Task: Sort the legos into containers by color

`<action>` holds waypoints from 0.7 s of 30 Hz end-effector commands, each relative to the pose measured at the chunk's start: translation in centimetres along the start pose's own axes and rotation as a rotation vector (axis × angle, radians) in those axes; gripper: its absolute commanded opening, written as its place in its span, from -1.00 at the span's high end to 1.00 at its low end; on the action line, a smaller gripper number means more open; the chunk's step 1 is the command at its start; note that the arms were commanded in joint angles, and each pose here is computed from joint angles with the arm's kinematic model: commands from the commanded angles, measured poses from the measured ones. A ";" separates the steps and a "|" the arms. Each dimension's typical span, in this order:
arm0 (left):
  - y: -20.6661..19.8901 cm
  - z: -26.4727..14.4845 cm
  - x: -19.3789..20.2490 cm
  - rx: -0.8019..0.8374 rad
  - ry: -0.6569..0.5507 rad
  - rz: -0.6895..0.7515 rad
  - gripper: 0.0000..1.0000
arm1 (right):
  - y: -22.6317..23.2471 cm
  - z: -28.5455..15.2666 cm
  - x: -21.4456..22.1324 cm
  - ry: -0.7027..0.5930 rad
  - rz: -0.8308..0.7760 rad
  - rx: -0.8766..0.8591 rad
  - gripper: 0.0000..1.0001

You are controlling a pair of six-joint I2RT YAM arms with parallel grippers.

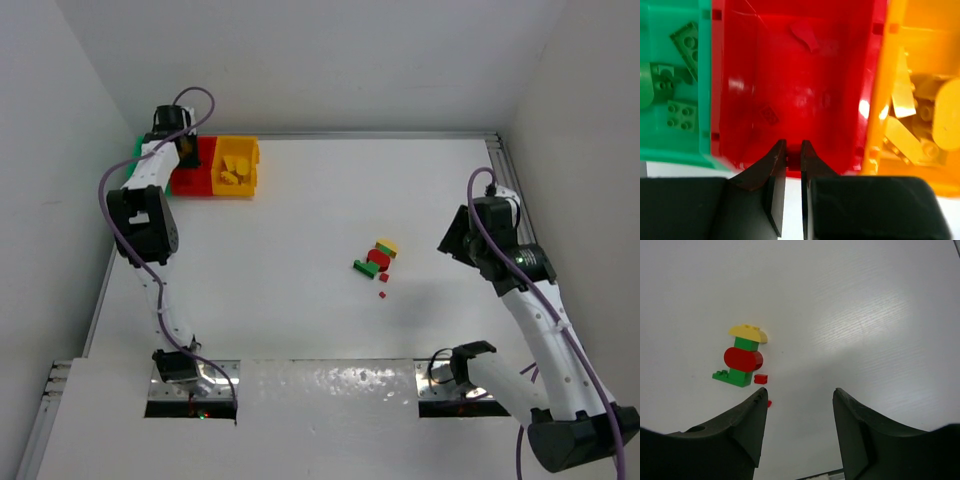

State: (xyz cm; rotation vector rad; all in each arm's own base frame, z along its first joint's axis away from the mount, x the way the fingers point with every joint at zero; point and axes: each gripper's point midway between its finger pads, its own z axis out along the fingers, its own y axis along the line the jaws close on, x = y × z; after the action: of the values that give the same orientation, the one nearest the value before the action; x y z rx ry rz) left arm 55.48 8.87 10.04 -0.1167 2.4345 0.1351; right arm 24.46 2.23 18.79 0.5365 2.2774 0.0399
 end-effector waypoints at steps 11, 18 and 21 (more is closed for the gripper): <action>2.0 1.1 -3.9 -0.108 -0.135 0.020 0.19 | -0.8 -0.9 -0.3 -0.025 -0.006 0.019 -0.09; 0.9 -1.8 -6.8 -0.040 -0.223 0.036 0.10 | -0.3 -0.7 0.0 -0.012 -0.008 -0.004 -0.08; 1.7 -1.6 -7.1 -0.084 -0.239 0.053 0.04 | -0.2 -0.8 -0.2 -0.019 -0.004 -0.009 -0.08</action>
State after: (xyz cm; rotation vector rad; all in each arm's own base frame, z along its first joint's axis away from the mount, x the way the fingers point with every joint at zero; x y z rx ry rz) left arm 57.79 10.32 9.88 -0.1004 2.3567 0.2230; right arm 23.65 1.99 18.85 0.5374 2.2842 0.0310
